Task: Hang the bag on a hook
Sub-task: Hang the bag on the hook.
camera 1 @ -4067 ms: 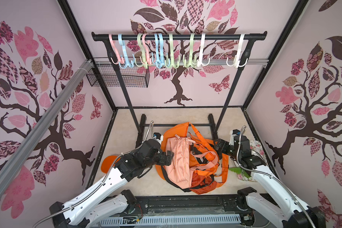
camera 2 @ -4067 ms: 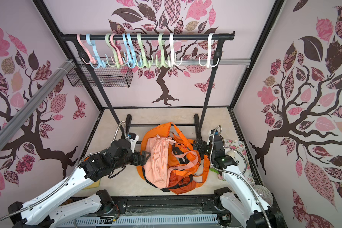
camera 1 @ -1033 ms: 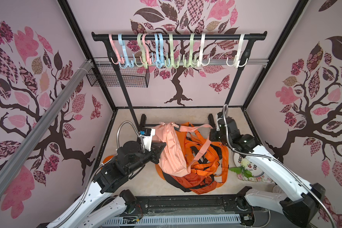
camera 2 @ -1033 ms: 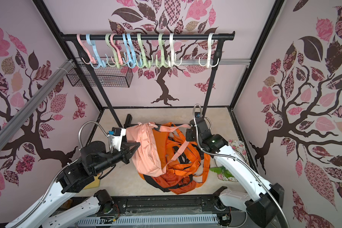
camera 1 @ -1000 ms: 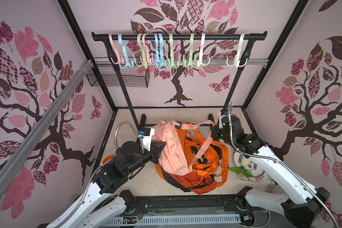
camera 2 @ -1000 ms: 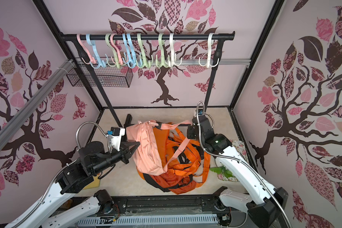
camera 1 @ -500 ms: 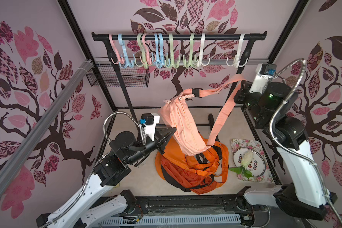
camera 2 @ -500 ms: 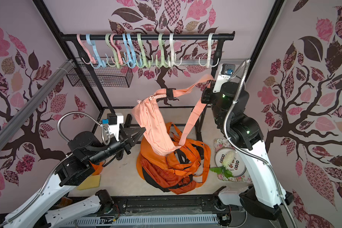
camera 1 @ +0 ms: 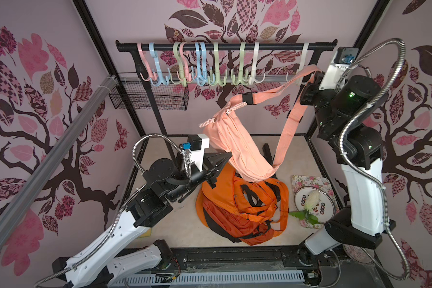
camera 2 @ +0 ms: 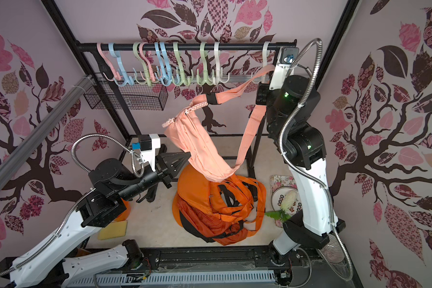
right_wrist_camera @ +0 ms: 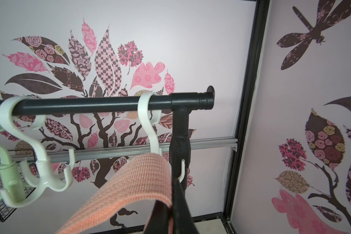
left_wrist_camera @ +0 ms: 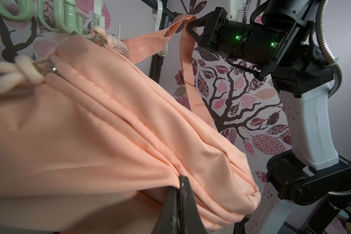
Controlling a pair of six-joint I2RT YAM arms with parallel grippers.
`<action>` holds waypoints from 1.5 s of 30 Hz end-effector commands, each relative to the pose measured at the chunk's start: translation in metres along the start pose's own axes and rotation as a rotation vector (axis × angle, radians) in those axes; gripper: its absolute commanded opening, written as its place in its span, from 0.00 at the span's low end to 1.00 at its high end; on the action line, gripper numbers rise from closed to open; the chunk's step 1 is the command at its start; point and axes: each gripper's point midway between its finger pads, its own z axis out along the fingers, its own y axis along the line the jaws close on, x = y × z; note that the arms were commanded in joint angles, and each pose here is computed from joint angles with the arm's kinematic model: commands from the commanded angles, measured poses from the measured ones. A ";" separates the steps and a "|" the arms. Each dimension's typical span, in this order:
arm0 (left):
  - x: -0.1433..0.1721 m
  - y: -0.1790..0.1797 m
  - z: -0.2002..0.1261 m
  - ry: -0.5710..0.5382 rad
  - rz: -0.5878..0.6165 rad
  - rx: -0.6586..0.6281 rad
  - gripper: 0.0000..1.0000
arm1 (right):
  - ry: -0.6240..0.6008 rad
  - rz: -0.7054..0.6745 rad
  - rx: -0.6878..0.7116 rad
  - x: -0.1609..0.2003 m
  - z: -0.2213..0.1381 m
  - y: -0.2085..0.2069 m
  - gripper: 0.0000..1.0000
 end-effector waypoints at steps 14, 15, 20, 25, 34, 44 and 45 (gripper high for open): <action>-0.024 0.005 0.036 0.002 0.044 -0.039 0.00 | 0.093 -0.043 0.012 0.050 0.057 -0.010 0.00; -0.022 0.007 0.037 0.010 0.043 -0.044 0.00 | 0.113 -0.048 0.004 0.057 0.059 -0.008 0.00; -0.004 0.012 0.046 0.060 0.025 -0.054 0.00 | 0.208 -0.062 -0.015 0.093 0.061 -0.002 0.00; 0.012 0.016 0.048 0.090 0.011 -0.063 0.00 | 0.237 -0.072 -0.013 0.111 0.053 -0.006 0.00; 0.028 0.018 0.050 0.128 -0.003 -0.062 0.00 | 0.270 -0.052 -0.047 0.126 0.042 -0.012 0.00; 0.046 0.032 0.061 0.186 -0.058 -0.080 0.00 | 0.281 -0.040 -0.097 0.126 0.036 -0.006 0.00; 0.047 0.036 0.062 0.190 -0.074 -0.089 0.00 | 0.280 -0.040 -0.100 0.125 0.035 -0.006 0.00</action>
